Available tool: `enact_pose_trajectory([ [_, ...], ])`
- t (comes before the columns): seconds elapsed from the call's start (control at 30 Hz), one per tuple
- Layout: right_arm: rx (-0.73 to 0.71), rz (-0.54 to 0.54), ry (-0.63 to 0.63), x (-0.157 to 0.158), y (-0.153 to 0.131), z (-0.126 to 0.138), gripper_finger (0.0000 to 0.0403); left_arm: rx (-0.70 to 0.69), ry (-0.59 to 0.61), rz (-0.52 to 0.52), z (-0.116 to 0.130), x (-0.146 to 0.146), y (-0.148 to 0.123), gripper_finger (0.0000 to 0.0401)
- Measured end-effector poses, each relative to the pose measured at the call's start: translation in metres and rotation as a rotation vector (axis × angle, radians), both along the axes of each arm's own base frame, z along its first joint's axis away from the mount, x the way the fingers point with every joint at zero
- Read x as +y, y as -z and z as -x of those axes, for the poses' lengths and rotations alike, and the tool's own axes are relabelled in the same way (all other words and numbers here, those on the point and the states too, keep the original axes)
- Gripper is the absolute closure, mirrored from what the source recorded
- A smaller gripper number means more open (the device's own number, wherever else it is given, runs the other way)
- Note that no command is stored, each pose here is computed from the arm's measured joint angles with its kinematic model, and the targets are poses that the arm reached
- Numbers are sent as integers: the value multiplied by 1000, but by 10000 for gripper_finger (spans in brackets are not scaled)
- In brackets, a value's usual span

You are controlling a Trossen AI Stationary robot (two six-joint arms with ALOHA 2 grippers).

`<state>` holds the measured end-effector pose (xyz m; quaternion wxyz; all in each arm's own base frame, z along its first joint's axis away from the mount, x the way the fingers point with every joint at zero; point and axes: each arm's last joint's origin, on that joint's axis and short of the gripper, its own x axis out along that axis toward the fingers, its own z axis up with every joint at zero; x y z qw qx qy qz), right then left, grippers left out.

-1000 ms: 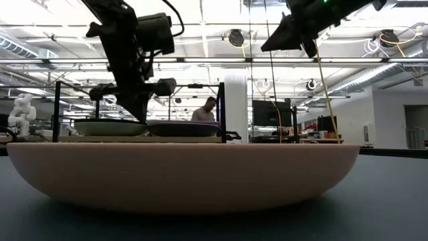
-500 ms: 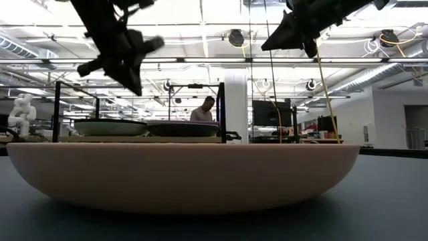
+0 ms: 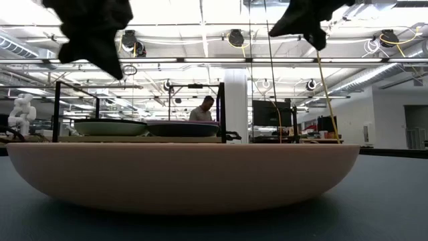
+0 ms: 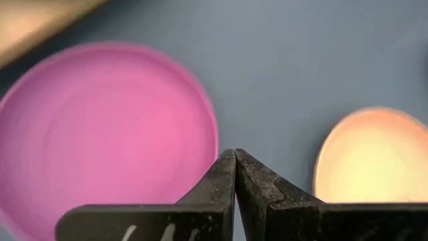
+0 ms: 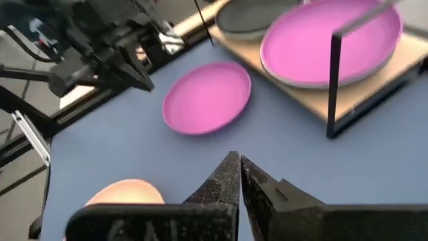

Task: Place and stack plates onto a shelf
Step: Stack the violet plate on top of the black plate on the shelf

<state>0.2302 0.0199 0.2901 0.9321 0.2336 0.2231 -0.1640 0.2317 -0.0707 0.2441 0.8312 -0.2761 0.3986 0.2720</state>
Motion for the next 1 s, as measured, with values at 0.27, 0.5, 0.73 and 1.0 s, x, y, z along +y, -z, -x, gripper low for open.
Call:
enact_pose_trajectory([
  [0.27, 72, -163, 35, 15, 7, 8, 403, 111, -17, 75, 14, -10, 5, 389],
  [0.5, 108, -260, 16, 26, 10, 12, 403, 186, -42, 175, 17, -8, 8, 389],
  [0.73, 137, -264, -47, 34, 12, 14, 403, 213, -183, 278, 18, -1, 9, 377],
  [1.0, 202, -261, -125, 36, 15, 17, 403, 173, -373, 351, 18, -1, 9, 297],
])
